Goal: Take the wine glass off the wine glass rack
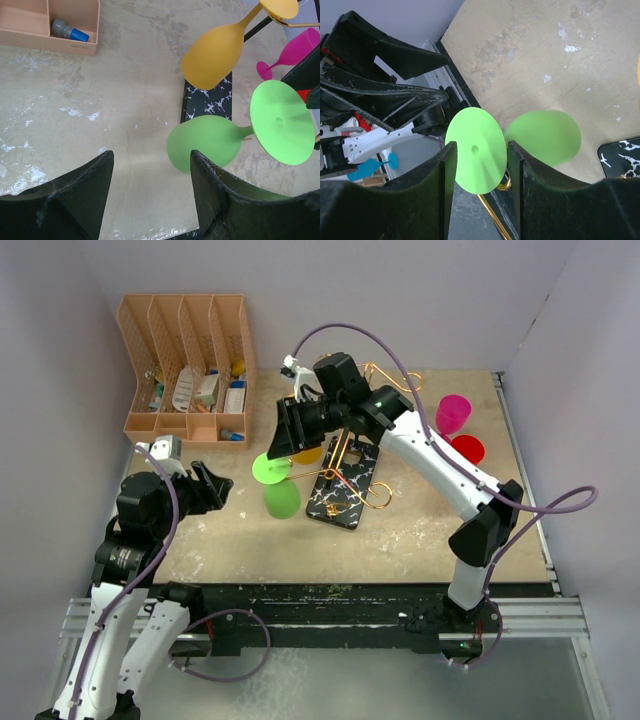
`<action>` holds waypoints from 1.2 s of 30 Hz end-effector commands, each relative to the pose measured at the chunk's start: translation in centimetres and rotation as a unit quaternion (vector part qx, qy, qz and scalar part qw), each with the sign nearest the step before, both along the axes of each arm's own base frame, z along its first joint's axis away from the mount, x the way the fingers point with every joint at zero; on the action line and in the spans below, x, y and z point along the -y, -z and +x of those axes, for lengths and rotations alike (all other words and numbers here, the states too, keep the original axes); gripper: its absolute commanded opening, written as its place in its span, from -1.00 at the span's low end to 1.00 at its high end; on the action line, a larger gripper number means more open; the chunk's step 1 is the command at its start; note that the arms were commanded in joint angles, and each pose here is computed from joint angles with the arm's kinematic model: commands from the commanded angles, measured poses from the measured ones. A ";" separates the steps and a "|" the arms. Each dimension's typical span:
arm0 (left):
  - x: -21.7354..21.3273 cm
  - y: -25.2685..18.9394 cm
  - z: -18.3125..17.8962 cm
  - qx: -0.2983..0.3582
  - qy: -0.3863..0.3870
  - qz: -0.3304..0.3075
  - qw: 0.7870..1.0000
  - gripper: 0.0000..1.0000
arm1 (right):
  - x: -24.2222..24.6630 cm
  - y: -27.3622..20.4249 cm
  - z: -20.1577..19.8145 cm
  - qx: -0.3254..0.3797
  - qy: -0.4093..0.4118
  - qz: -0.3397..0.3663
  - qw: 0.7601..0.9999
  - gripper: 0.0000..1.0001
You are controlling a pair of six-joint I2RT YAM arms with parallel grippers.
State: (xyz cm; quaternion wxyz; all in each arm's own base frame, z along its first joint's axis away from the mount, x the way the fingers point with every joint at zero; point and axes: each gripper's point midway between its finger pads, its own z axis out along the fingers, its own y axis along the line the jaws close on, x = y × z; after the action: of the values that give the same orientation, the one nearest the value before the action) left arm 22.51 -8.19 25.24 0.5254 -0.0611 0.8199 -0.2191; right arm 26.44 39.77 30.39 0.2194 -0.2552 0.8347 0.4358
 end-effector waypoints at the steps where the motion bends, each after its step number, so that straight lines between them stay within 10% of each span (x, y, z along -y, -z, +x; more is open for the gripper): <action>1: 0.0 -0.8 0.5 0.022 0.002 0.004 1.000 0.32 | -0.3 -5.0 -1.5 0.040 -0.028 0.062 0.997 -0.06; 36: -0.1 -0.7 0.6 0.018 -0.003 0.006 1.000 0.32 | 0.9 -3.5 -2.6 0.032 -0.023 0.032 0.999 -0.05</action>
State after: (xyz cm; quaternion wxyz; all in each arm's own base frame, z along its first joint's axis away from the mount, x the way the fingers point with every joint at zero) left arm 22.54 -8.15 25.21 0.5253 -0.0620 0.8202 -0.2181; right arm 24.23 38.26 31.64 0.2269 -0.2681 0.8297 0.4339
